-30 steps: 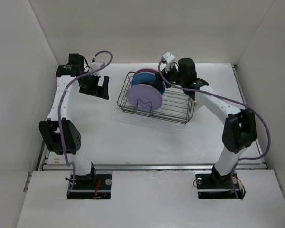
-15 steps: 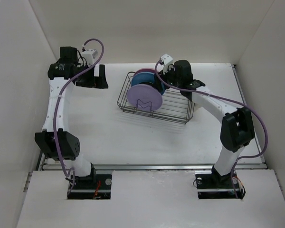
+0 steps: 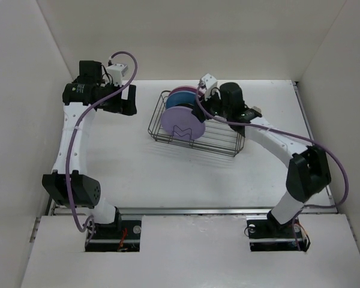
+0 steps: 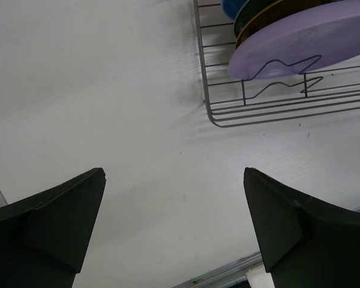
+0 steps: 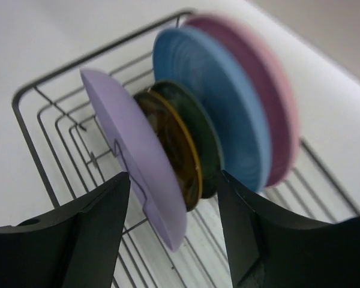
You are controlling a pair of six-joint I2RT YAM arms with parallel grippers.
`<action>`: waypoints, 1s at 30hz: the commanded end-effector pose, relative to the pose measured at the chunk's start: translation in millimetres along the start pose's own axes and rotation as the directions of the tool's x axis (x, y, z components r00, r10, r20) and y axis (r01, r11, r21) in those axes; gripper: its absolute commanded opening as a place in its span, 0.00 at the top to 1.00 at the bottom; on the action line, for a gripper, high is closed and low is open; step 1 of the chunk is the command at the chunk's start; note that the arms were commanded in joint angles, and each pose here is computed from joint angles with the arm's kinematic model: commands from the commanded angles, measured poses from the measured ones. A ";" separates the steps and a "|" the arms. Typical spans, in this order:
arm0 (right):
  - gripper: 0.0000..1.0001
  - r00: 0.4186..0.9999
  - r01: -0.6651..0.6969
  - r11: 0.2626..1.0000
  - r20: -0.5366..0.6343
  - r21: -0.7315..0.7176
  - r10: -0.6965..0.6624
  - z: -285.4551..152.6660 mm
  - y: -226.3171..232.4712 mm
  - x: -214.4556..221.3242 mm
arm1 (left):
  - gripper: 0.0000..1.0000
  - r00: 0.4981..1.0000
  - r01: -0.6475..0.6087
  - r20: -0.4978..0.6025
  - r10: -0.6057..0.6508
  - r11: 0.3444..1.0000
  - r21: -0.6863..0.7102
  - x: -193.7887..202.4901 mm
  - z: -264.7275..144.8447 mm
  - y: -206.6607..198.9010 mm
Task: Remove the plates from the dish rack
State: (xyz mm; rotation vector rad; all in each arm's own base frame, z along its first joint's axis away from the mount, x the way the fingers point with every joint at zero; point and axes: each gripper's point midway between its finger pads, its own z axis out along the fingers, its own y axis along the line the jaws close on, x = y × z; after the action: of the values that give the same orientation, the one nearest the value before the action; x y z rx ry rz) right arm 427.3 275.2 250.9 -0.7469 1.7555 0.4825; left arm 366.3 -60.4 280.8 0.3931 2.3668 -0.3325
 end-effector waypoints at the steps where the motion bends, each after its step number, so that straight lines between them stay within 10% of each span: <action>1: 0.35 0.994 -0.040 0.998 -0.103 -0.052 0.035 22.0 18.7 36.8 | 0.00 0.999 -0.037 0.035 0.039 0.998 -0.049 -2.6 -13.3 4.9; 5: 0.40 0.995 -0.046 0.999 -0.084 0.005 0.047 32.2 19.6 37.1 | 0.00 1.000 0.002 -0.026 -0.006 0.992 -0.127 16.2 -1.8 17.7; 10: 1.00 0.992 -0.054 0.996 -0.109 0.065 0.061 38.9 7.9 35.6 | 0.00 1.000 -0.001 -0.027 -0.004 0.983 -0.184 22.2 -4.7 26.4; 23: 1.00 0.964 0.082 0.957 0.222 0.279 -0.147 -54.6 -2.9 -97.7 | 0.00 1.000 -0.019 -0.020 0.018 0.996 -0.083 31.7 2.8 1.0; 30: 1.00 0.992 0.062 0.980 0.117 -0.188 -0.041 -22.8 79.3 -68.2 | 0.00 0.995 -0.087 0.058 0.083 0.994 0.062 8.3 -5.3 -35.0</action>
State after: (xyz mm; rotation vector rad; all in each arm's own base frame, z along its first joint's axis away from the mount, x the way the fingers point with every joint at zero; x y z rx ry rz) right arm 390.8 286.1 350.9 -0.7176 1.5402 0.4032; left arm 343.3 -70.3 252.8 0.4405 2.4000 -0.2859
